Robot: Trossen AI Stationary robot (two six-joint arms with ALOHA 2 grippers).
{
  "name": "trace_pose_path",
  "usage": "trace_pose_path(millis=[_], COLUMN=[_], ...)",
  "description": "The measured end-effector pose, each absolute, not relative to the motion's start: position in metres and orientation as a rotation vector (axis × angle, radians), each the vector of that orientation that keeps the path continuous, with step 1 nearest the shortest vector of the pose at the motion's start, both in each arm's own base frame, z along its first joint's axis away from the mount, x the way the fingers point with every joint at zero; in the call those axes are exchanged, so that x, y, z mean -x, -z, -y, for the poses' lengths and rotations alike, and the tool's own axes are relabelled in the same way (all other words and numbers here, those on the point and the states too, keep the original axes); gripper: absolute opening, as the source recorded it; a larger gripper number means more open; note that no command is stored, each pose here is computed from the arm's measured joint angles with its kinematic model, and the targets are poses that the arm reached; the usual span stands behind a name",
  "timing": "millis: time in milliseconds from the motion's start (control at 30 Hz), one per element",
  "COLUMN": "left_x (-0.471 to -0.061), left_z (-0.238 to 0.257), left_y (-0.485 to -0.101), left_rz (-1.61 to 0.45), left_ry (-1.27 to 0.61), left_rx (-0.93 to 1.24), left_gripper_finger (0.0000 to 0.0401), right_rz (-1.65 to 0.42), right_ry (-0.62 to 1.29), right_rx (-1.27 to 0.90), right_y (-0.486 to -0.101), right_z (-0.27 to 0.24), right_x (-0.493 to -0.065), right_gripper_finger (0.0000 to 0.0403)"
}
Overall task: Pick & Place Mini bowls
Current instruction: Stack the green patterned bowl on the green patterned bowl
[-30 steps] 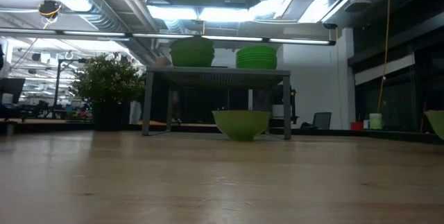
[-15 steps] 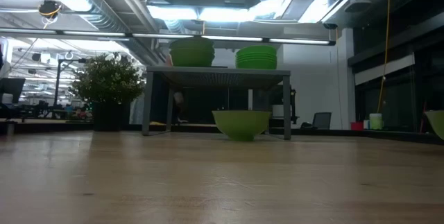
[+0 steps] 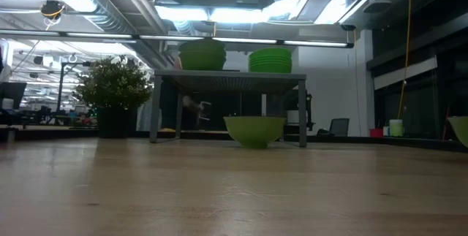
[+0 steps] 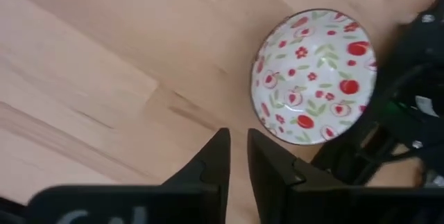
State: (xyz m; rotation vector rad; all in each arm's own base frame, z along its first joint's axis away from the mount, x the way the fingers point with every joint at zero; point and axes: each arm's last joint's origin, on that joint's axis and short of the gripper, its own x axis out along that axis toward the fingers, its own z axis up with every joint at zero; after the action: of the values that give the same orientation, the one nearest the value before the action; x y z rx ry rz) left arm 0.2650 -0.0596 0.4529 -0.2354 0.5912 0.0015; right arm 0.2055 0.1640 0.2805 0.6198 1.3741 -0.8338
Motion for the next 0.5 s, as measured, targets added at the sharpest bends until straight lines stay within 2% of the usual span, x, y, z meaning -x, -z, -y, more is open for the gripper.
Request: trace_pose_path(millis=[100,333,500], left_x=[-0.266,-0.266,-0.266], left_z=[0.06,0.06,0.06], left_y=[-0.452,-0.452,-0.452], left_rz=[-0.594,-0.594,-0.594], left_ry=[0.001,0.003,0.003], left_rx=[0.218,0.209,0.209], left_gripper_finger=[0.0097,0.0097,0.0097], right_rz=[-1.369,-1.398,-1.4], right_ry=[0.825,0.891,0.916], right_rx=[-0.63,-0.622,-0.651], right_y=[-0.275,-0.254,-0.229], right_z=[-0.165,-0.156,-0.147], right_x=[-0.207,-0.206,-0.208], right_gripper_finger=[0.0073,0.0158,0.0186])
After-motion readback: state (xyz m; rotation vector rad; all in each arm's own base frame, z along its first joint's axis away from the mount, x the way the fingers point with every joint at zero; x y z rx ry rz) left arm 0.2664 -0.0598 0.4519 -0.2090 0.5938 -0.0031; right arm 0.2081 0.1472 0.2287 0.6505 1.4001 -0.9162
